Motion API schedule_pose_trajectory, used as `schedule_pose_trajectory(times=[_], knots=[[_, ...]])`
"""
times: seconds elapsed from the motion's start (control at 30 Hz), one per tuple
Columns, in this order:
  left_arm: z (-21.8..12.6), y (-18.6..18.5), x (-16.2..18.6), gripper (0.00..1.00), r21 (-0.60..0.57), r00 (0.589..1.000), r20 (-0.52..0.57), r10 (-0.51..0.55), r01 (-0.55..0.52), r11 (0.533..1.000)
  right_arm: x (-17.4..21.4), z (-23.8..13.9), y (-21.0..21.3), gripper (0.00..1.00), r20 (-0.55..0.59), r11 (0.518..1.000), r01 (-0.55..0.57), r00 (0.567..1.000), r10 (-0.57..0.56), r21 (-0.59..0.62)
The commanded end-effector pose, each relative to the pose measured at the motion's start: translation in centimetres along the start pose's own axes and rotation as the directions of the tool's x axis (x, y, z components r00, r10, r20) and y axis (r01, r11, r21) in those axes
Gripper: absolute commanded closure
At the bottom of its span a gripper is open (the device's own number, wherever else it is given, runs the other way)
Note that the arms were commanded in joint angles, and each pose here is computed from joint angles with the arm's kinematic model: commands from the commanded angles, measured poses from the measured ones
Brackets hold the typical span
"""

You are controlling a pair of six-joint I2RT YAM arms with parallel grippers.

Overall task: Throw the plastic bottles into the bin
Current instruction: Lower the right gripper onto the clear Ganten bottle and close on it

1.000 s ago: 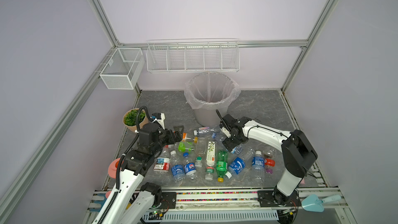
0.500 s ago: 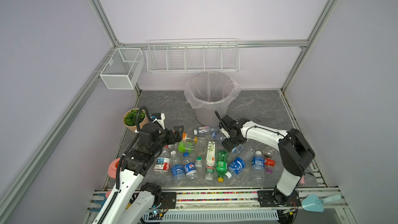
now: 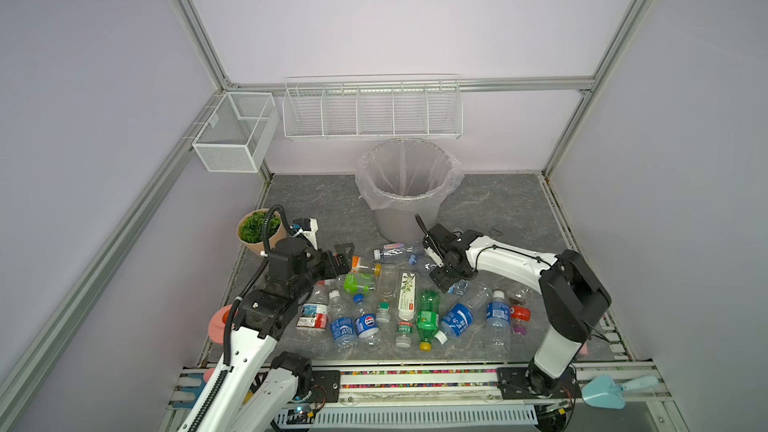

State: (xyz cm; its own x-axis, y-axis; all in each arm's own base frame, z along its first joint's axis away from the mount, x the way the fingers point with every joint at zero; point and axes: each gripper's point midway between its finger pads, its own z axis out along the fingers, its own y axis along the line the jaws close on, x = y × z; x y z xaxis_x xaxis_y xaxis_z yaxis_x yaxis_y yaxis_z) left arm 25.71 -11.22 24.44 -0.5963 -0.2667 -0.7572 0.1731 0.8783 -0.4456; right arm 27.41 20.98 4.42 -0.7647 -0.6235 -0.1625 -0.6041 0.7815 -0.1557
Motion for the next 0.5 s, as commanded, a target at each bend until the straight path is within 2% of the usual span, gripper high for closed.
schedule_pose_trajectory(times=[0.0, 0.27, 0.47], knots=[[-0.3, 0.0, -0.2, 0.01, -0.006, 1.0, 0.01, 0.009, -0.009, 1.0, 2.4, 1.3, 0.4, 0.43, -0.074, 1.0, 0.011, 0.997, -0.01, 0.013], [-0.7, 0.0, -0.4, 0.01, -0.007, 1.0, 0.019, 0.011, -0.011, 1.0, 3.0, -0.1, 0.7, 0.68, -0.064, 0.999, 0.03, 0.998, -0.029, 0.024], [-0.9, -0.2, -0.6, 0.02, 0.002, 1.0, 0.027, 0.004, -0.005, 1.0, 2.5, -2.4, 0.7, 0.74, -0.009, 0.999, 0.04, 0.999, -0.04, 0.032]])
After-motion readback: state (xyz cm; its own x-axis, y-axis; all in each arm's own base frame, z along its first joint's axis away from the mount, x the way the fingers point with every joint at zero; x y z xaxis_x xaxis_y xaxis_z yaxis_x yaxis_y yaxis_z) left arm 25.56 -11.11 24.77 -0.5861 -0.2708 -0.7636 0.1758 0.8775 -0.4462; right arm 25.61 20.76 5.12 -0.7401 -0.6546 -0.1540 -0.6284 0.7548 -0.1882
